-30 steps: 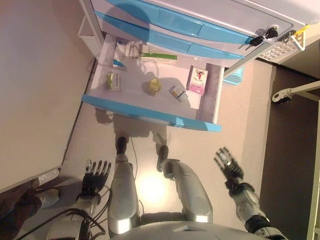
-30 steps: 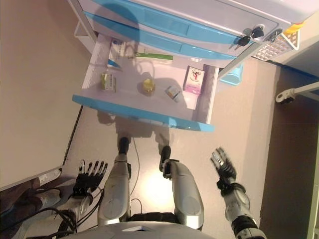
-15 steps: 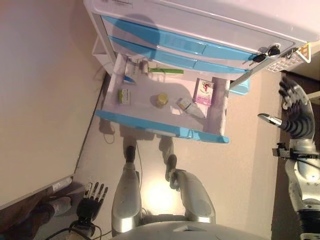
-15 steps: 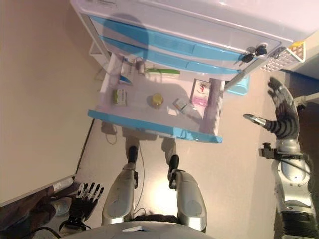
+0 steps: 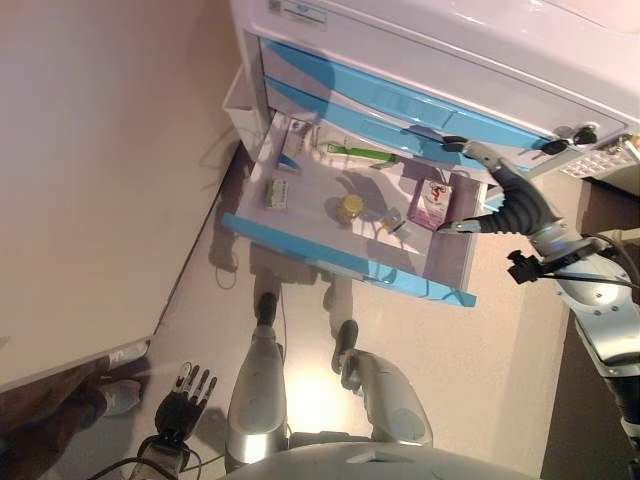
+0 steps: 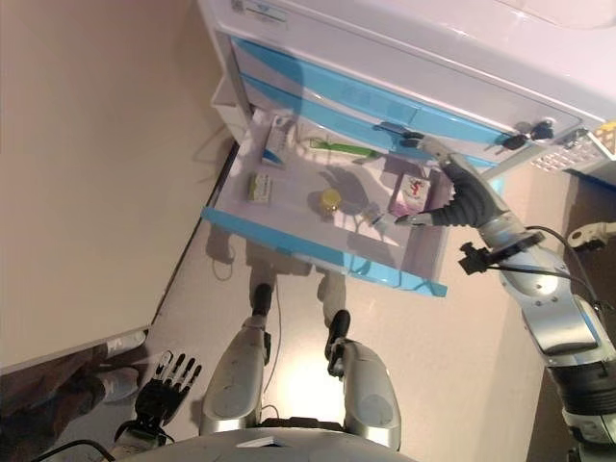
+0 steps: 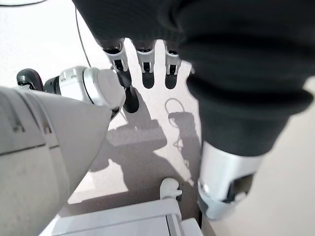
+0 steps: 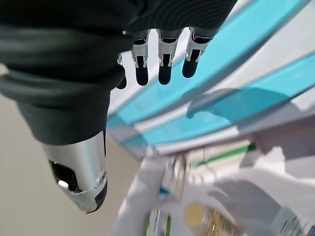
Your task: Open the drawer and pick up the medicine
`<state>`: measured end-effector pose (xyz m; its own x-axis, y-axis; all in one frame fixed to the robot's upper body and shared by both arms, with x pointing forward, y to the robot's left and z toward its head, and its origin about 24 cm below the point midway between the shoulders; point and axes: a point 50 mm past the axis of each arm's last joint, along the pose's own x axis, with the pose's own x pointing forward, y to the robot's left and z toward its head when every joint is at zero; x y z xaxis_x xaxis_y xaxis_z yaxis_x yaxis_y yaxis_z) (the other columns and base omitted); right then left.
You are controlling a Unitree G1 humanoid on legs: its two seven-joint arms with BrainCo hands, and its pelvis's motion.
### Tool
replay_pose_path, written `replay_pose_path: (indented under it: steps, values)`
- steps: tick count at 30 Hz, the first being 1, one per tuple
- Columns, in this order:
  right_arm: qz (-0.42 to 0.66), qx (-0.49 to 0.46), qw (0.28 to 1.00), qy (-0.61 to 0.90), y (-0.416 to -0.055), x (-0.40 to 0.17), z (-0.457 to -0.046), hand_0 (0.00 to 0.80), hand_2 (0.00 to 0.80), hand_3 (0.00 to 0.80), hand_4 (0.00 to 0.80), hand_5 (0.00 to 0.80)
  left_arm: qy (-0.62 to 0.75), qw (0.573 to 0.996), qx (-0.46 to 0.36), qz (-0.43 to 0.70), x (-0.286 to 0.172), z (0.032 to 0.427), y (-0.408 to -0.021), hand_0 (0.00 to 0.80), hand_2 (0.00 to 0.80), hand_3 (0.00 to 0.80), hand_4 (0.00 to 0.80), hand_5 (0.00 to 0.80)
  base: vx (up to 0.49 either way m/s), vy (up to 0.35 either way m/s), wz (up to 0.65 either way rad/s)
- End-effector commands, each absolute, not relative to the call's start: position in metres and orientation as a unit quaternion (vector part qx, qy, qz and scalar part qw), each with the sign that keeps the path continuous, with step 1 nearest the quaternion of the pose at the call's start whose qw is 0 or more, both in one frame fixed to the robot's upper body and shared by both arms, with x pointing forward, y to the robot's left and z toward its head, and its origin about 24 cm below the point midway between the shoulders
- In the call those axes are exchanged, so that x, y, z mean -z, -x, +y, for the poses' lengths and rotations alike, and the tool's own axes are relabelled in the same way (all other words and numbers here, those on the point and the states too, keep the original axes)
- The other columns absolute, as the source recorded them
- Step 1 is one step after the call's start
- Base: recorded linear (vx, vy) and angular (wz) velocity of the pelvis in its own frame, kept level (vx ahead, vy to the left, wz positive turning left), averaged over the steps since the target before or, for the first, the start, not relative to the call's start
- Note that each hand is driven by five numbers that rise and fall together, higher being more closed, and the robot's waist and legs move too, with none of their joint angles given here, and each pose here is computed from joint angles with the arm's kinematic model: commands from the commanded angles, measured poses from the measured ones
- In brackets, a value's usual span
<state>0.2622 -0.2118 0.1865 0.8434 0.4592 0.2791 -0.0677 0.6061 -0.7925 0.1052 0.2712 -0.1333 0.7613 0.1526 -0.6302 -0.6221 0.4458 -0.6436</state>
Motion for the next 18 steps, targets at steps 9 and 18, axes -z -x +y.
replay_pose_path:
  steps: [9,18]
  values:
    - [-0.236,-0.189,0.812,0.499,-0.286,-0.182,-0.179,0.000,0.000,0.000,0.000,0.000,0.423,0.842,-0.210,0.261,0.125,0.279,-0.123,0.000,0.000,0.000,0.000,0.000,-0.027,0.029,0.11]
    - [-0.193,-0.166,0.808,0.531,-0.305,-0.161,-0.178,0.000,0.000,0.000,0.000,0.000,0.414,0.846,-0.191,0.277,0.125,0.269,-0.133,0.000,0.000,0.000,0.000,0.000,-0.027,0.030,0.07]
